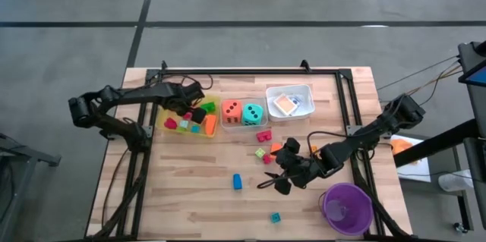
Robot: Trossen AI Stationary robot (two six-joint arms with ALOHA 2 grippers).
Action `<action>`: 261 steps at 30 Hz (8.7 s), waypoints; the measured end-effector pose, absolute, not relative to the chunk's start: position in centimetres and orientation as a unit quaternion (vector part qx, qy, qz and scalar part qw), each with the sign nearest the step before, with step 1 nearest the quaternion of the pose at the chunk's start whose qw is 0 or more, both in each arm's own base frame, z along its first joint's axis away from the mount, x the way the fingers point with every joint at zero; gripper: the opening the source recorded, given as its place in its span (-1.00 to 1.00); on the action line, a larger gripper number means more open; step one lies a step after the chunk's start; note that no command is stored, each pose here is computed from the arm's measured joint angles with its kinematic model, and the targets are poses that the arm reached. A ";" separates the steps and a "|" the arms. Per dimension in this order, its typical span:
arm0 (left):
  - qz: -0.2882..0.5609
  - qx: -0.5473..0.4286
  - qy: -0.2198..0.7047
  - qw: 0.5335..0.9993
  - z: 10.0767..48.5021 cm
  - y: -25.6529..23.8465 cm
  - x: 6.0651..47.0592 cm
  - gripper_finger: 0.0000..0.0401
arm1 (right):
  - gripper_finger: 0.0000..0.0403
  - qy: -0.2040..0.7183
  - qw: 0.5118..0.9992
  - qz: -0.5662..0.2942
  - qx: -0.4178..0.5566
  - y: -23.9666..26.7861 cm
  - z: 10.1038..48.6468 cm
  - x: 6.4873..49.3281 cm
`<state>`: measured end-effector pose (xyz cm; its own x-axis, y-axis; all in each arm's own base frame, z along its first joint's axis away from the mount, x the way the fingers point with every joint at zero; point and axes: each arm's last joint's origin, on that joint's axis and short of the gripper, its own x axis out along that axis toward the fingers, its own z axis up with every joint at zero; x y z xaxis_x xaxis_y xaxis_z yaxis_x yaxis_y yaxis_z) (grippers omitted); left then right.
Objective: Pick & Place Toys
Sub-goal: Put the yellow game piece into the yellow bin
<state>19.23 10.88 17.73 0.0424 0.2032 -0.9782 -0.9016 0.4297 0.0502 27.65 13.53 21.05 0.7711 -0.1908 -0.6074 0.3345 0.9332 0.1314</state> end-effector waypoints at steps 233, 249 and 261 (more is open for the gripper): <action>0.174 -0.400 0.169 0.884 26.3 -5.2 24.8 -0.60 | 0.68 0.367 0.878 -0.300 -0.063 17.2 31.9 38.5; 0.379 -0.294 0.328 0.814 24.1 3.4 20.8 -0.59 | 0.68 0.426 0.807 -0.406 -0.043 16.0 27.3 34.0; 0.406 -0.268 0.387 0.783 23.1 4.2 19.9 -0.56 | 0.68 0.418 0.815 -0.390 0.094 14.8 20.4 30.4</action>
